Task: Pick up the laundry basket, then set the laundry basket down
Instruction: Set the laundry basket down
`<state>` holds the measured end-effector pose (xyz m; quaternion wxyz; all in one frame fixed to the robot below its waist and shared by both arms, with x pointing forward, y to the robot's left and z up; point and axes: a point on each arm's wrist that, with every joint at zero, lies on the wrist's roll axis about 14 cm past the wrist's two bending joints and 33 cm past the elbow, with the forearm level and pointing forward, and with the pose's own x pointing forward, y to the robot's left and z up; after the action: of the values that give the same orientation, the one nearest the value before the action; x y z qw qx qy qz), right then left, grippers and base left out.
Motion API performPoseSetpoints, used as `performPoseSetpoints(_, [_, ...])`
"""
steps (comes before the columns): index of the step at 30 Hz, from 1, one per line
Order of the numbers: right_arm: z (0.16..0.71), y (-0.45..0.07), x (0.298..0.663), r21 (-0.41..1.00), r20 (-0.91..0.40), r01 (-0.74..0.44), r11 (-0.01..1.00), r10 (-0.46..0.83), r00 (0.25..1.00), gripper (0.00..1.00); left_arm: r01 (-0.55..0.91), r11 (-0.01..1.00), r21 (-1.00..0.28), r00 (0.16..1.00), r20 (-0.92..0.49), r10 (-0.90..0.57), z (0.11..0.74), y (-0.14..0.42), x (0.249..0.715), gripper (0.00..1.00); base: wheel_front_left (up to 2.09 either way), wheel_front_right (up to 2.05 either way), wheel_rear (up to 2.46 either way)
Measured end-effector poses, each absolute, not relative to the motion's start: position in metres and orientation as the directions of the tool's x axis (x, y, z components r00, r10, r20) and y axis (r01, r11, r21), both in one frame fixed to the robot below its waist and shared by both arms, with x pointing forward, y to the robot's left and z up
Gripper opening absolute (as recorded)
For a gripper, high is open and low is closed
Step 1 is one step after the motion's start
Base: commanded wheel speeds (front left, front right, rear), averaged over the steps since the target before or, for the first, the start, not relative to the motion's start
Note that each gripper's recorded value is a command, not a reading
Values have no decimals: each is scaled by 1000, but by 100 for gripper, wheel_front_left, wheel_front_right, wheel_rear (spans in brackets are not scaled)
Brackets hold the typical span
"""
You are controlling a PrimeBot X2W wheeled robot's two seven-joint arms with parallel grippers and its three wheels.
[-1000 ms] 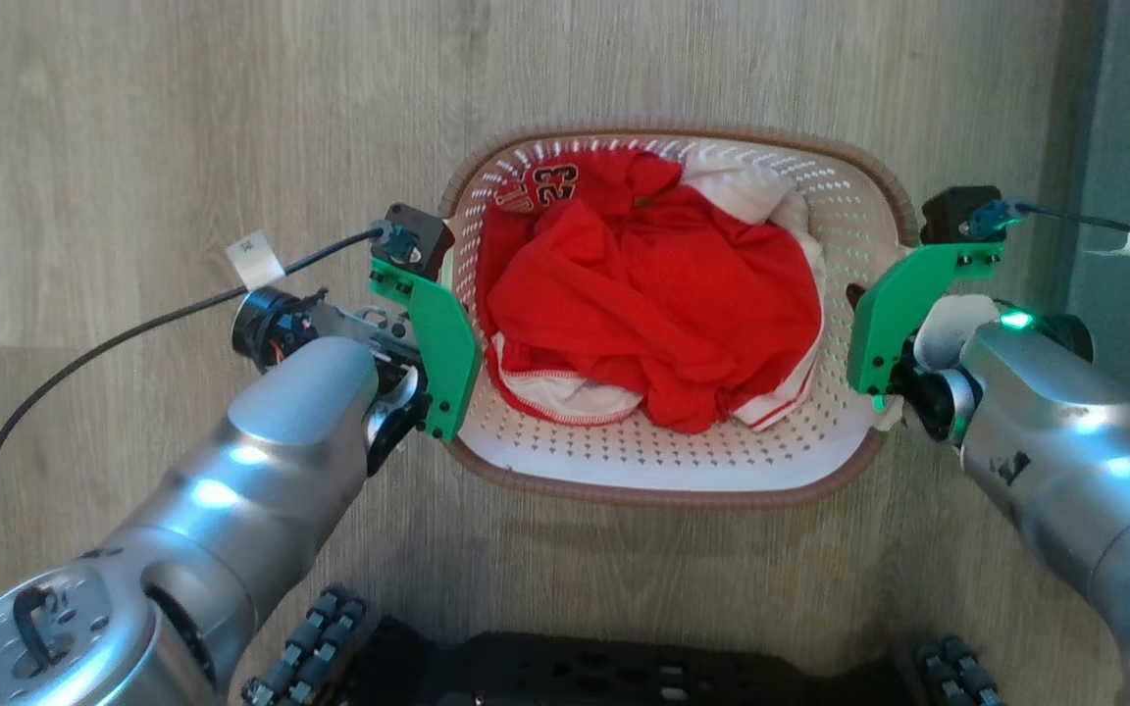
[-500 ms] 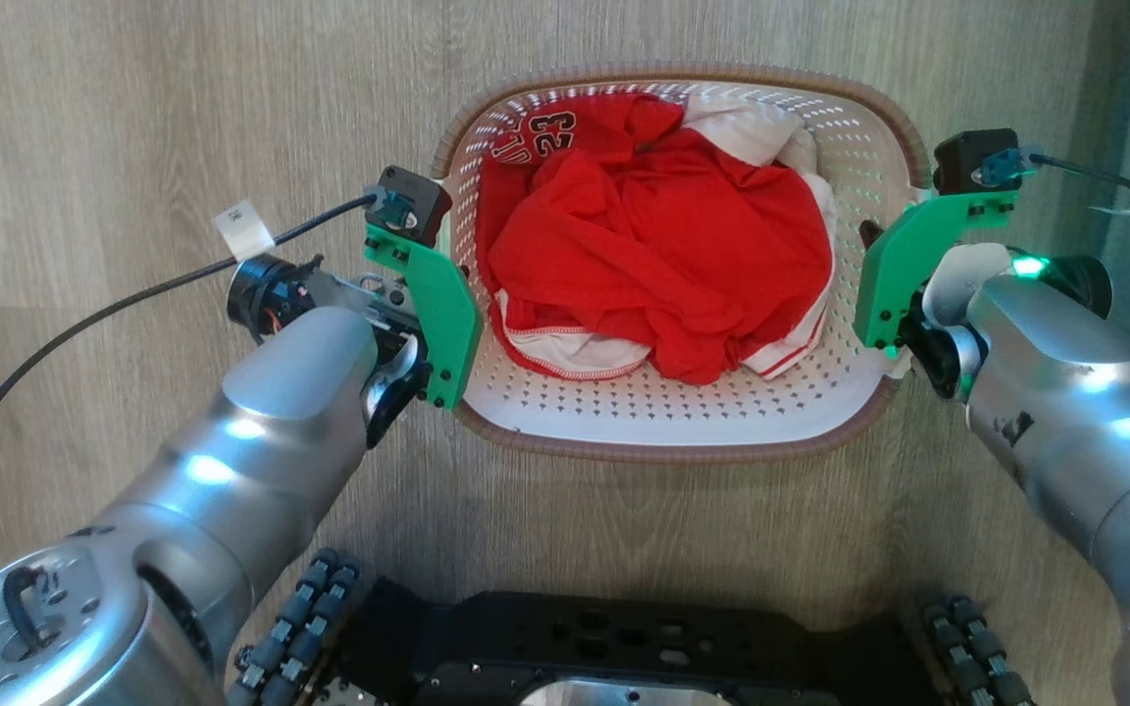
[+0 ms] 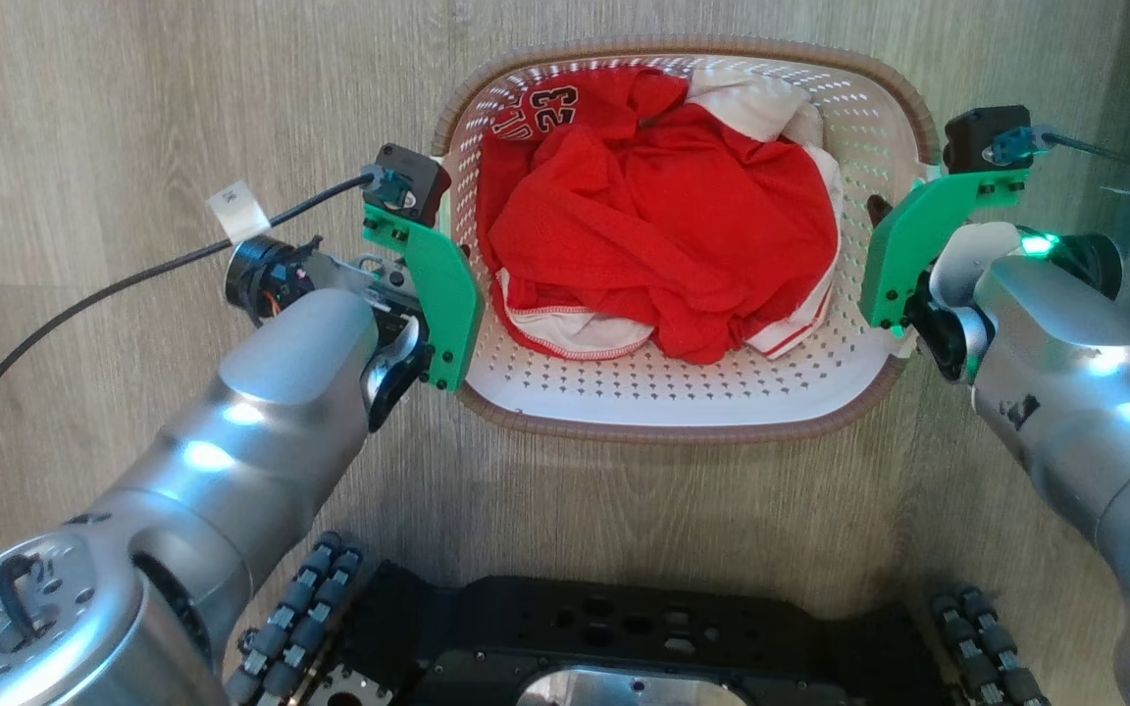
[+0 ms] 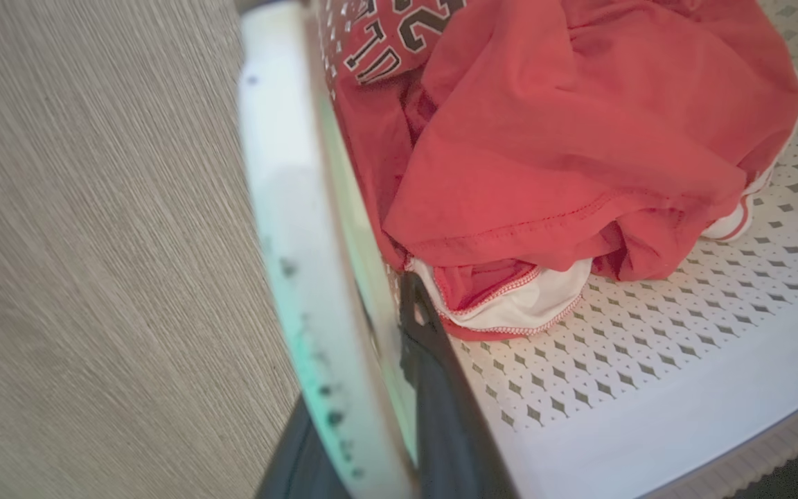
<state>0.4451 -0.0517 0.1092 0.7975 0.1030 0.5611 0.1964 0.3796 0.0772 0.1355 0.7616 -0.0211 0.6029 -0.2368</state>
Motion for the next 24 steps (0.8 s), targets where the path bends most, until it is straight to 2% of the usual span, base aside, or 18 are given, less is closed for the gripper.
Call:
performPoseSetpoints(11, [107, -49, 450, 389, -846, -203, 899, 435, 308, 0, 328, 891, -314, 156, -912, -379, 133, 80, 377, 0, 0, 0, 0])
performPoseSetpoints(12, [107, -49, 450, 389, -846, -203, 899, 435, 308, 38, 327, 893, -310, 161, -913, -376, 133, 81, 378, 10, 0, 0, 0])
performPoseSetpoints(13, [107, -48, 451, 389, -843, -204, 899, 436, 314, 81, 325, 895, -305, 166, -913, -372, 132, 81, 378, 33, 0, 0, 0])
performPoseSetpoints(14, [106, -49, 451, 386, -843, -207, 899, 435, 316, 100, 324, 898, -297, 181, -913, -366, 132, 81, 381, 57, 0, 0, 0])
performPoseSetpoints(15, [106, -44, 450, 395, -840, -211, 894, 445, 312, 100, 330, 897, -294, 184, -912, -366, 132, 81, 382, 96, 0, 0, 0])
performPoseSetpoints(16, [106, -41, 449, 401, -837, -214, 891, 451, 309, 100, 332, 896, -296, 188, -910, -370, 133, 77, 384, 100, 0, 0, 0])
performPoseSetpoints(24, [110, -39, 451, 396, -836, -221, 891, 449, 314, 100, 316, 912, -262, 208, -919, -336, 136, 78, 389, 100, 0, 0, 0])
